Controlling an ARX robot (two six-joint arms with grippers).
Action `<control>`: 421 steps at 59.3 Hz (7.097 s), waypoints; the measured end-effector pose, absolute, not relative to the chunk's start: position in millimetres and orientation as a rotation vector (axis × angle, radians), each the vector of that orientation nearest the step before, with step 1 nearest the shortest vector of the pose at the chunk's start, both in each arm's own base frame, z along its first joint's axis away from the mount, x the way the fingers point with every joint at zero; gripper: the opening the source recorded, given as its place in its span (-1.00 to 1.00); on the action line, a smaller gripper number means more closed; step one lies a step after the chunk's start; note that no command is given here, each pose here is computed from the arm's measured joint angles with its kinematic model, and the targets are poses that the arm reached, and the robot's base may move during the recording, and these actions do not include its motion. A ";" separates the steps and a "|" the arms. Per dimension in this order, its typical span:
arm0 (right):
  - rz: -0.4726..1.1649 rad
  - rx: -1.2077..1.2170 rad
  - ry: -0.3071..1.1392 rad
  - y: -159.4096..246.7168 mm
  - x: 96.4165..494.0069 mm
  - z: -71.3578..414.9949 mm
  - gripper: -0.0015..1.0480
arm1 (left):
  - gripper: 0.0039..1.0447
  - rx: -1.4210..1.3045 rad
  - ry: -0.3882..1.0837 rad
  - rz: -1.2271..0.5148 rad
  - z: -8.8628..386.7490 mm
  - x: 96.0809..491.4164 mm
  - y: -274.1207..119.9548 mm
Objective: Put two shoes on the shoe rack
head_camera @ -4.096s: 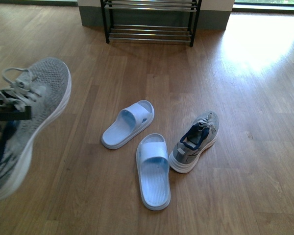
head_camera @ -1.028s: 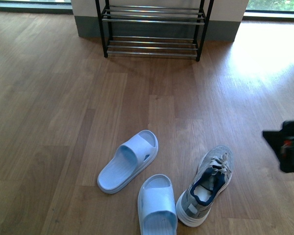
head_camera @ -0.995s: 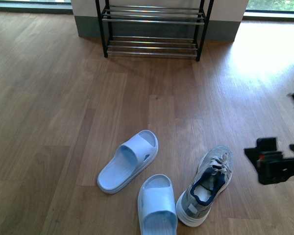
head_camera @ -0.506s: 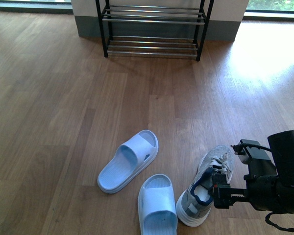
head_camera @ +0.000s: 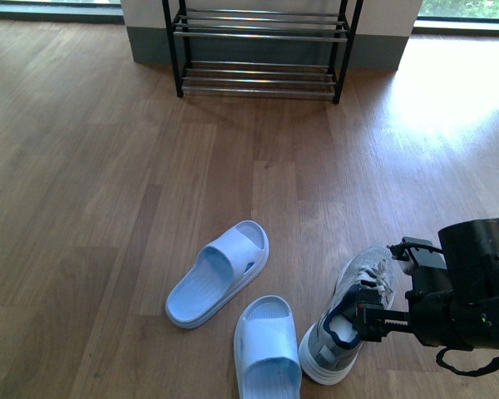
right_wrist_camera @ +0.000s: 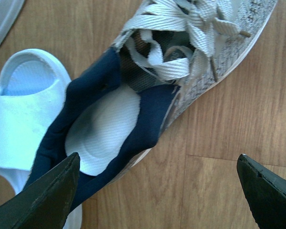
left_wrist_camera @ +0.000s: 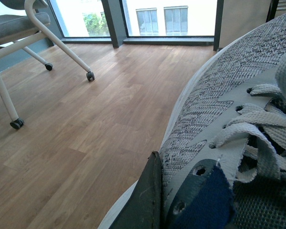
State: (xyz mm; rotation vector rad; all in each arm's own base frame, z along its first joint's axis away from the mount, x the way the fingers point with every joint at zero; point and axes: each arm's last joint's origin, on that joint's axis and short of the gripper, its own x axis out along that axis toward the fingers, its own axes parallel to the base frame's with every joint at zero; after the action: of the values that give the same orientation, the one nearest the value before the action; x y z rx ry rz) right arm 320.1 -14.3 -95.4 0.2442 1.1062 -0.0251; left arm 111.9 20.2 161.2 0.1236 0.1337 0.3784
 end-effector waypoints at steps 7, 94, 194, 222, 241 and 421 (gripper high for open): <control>-0.042 0.235 1.108 -19.8 326.9 -102.8 0.82 | -0.98 0.124 0.134 0.379 161.2 111.9 20.2; -0.260 -0.051 1.036 -76.3 345.9 -100.3 -0.92 | -0.98 0.124 0.134 0.378 161.2 111.9 20.2; -0.196 -0.097 0.085 -16.4 99.6 172.8 -0.92 | -0.98 0.124 0.134 0.381 161.2 111.8 20.2; -0.203 -0.097 0.085 -16.5 99.5 172.9 -0.92 | -0.98 0.124 0.134 0.381 161.2 111.8 20.2; -0.203 -0.097 0.084 -16.5 99.5 173.0 -0.92 | -0.98 0.124 0.134 0.381 161.1 111.8 20.2; -0.201 -0.097 0.083 -16.2 99.4 173.0 -0.92 | -0.98 0.124 0.135 0.375 160.1 111.8 20.1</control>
State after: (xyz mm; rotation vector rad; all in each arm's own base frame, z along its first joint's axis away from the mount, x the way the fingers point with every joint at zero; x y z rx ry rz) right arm 99.4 -16.2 173.0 -0.0971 0.0830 -0.2009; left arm 111.8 20.1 160.1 0.1236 0.1354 0.3749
